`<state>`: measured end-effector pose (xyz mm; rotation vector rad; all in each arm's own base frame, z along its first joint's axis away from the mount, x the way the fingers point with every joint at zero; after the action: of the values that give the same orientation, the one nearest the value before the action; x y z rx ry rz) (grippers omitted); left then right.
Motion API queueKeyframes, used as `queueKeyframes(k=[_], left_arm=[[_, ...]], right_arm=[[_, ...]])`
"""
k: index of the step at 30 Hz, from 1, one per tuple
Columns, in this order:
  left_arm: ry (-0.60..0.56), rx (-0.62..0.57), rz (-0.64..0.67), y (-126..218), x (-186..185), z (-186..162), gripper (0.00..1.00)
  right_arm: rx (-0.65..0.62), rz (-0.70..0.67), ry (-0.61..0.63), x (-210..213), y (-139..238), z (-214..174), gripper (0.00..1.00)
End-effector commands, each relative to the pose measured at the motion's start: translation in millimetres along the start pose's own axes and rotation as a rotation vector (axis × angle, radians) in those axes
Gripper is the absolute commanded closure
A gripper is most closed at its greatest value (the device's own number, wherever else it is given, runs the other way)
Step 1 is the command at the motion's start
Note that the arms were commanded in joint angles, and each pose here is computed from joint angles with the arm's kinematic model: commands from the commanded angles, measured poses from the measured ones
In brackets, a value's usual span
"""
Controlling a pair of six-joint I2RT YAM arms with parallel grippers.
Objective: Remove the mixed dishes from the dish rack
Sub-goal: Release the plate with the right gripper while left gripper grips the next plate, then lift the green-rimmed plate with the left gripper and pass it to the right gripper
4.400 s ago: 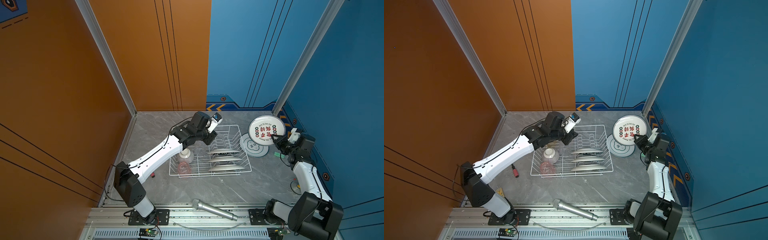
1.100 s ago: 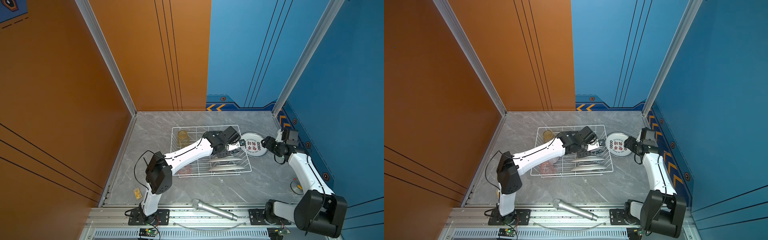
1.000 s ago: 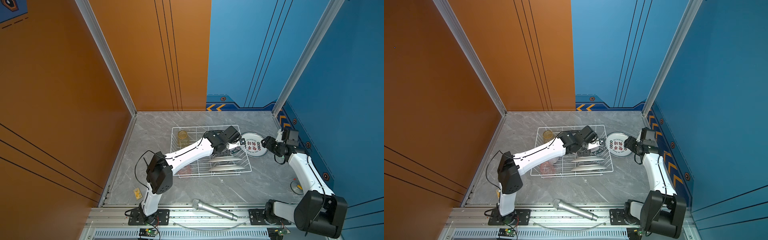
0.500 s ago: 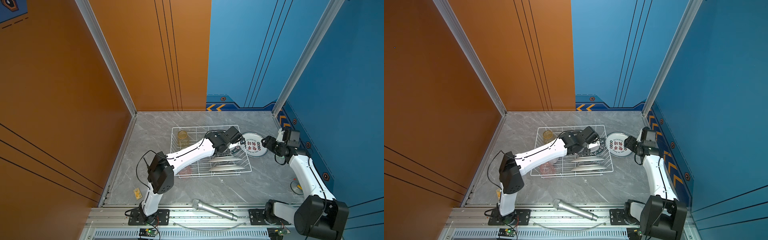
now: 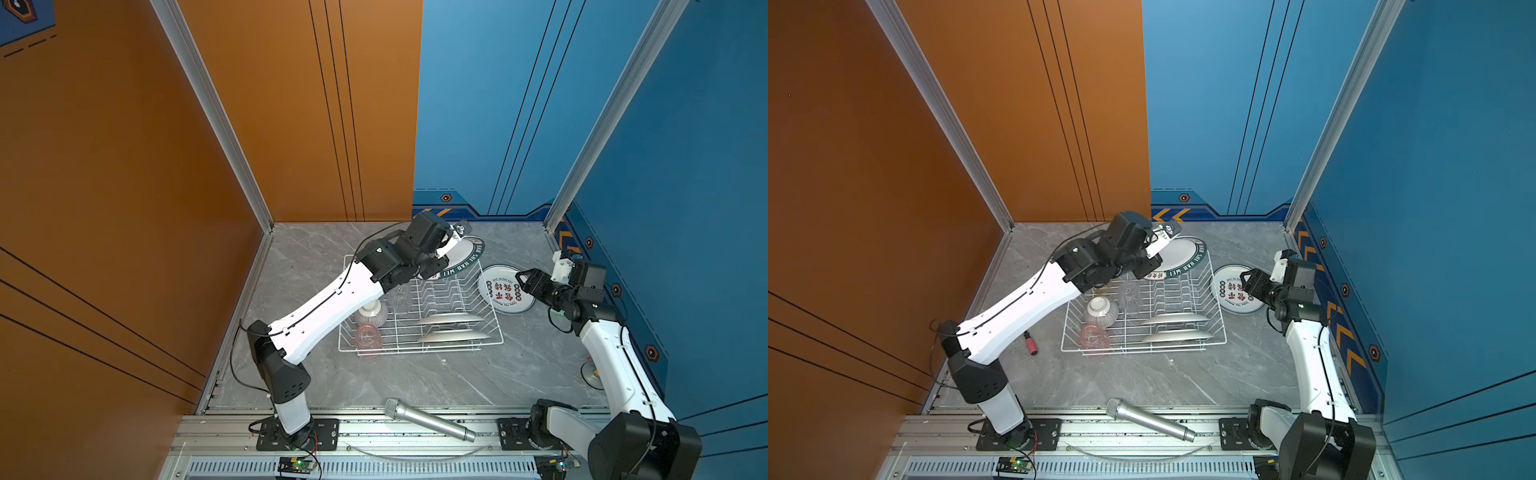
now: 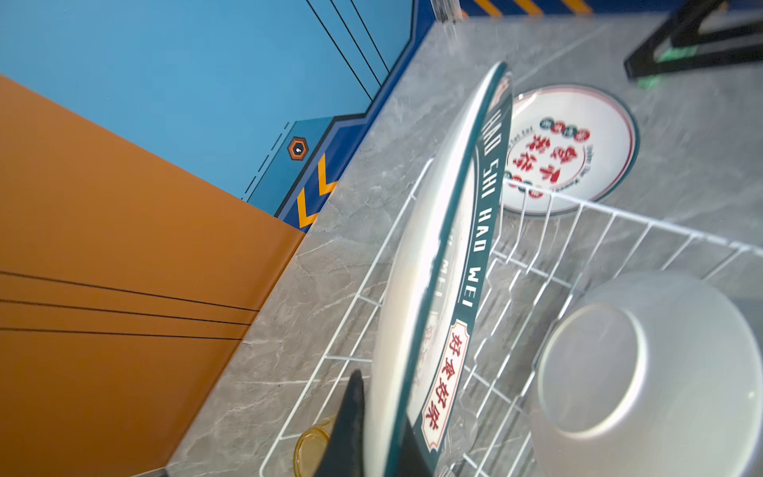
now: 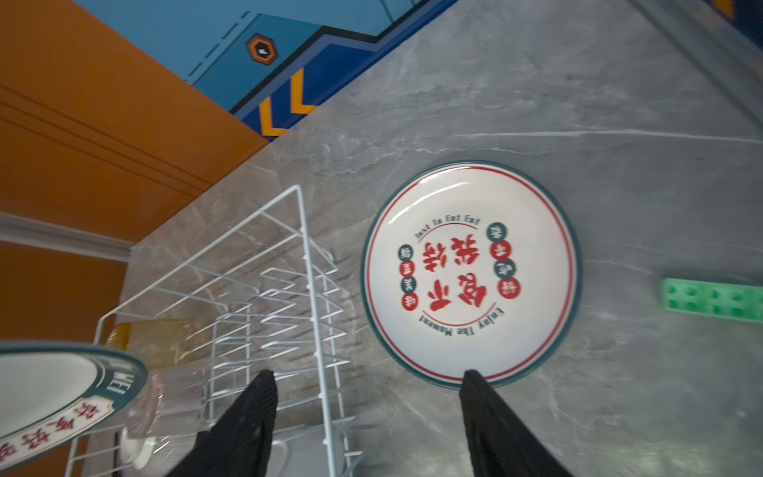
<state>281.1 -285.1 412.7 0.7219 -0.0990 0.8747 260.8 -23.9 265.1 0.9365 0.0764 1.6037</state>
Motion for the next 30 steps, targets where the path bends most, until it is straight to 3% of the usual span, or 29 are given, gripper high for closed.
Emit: queueKeyframes(k=[1,5,8,13,19,21,24,28,30], left_arm=[[0.264,-0.149,-0.166,18,28,9,1.00],[0.472,-0.241,-0.375,12,50,-1,1.00],[0.557,-0.264,-0.488,1,54,-6,1.00],[0.631,-0.272,-0.647,-22,47,-9,1.00],[0.680,-0.258,-0.790,-46,35,-10,1.00],[0.686,-0.237,-0.805,-54,31,-13,1.00],[0.699,-0.212,-0.810,-62,28,-17,1.00],[0.700,-0.178,-0.793,-69,26,-23,1.00],[0.692,-0.159,-0.769,-70,25,-26,0.93]], right_arm=[[-0.053,0.329,0.066,29,9,5,0.32],[-0.050,0.551,0.088,48,13,7,0.32],[-0.042,0.643,0.104,60,12,5,0.32],[-0.040,0.733,0.131,78,8,3,0.30],[-0.051,0.737,0.092,80,-4,6,0.33],[-0.061,0.751,0.074,79,-7,7,0.45],[-0.067,0.740,0.058,78,-10,8,0.74],[-0.072,0.720,0.041,76,-11,9,1.00],[-0.083,0.702,0.034,74,-11,10,1.00]])
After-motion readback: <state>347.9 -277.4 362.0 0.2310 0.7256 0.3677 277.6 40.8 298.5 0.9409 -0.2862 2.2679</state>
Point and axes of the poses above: each gripper's point midway between its finger pads, its own y axis back along the fingers, its own x axis along the line the jaws close on, z = x × y, the point moved 10 cm from there along y, back along the fingers, and after that the axes turned 3 degrees about y, right-handed, at the moved point
